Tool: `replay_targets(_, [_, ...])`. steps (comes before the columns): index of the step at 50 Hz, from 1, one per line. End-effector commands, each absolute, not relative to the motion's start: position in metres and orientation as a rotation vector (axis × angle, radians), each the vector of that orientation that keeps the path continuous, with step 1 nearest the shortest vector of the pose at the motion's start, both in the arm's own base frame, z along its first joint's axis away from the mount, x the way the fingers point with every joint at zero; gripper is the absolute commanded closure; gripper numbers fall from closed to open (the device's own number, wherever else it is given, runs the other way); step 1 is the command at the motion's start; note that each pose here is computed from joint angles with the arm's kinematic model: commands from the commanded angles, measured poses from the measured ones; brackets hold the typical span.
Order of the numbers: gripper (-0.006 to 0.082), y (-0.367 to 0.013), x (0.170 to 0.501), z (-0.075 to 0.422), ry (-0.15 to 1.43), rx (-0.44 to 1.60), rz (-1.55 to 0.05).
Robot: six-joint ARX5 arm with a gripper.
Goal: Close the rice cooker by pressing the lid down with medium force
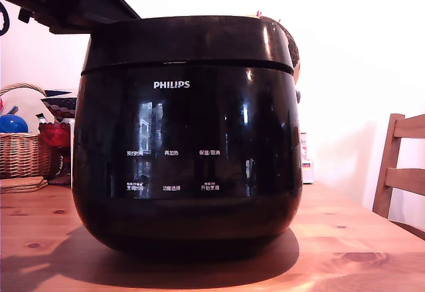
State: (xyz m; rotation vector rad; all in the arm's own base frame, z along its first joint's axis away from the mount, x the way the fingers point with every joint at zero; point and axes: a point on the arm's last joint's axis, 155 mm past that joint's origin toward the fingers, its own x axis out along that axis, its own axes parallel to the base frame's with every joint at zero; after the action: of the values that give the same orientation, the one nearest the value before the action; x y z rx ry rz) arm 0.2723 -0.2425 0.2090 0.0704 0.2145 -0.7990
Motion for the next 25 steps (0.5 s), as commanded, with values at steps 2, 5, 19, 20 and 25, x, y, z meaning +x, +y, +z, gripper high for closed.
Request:
replay_targets(2, [0.0786, -0.228, 0.253, 0.11, 0.486, 0.168, -0.791])
replay_targets(5, [0.0786, -0.227, 0.25, 0.106, 0.497, 0.189, -0.798])
replay_targets(19, [0.0786, -0.231, 0.24, 0.092, 0.535, 0.252, -0.816])
replay_targets(20, [0.0786, -0.231, 0.241, 0.093, 0.531, 0.252, -0.814])
replay_targets(25, [0.0786, -0.235, 0.247, 0.107, 0.473, 0.231, -0.81])
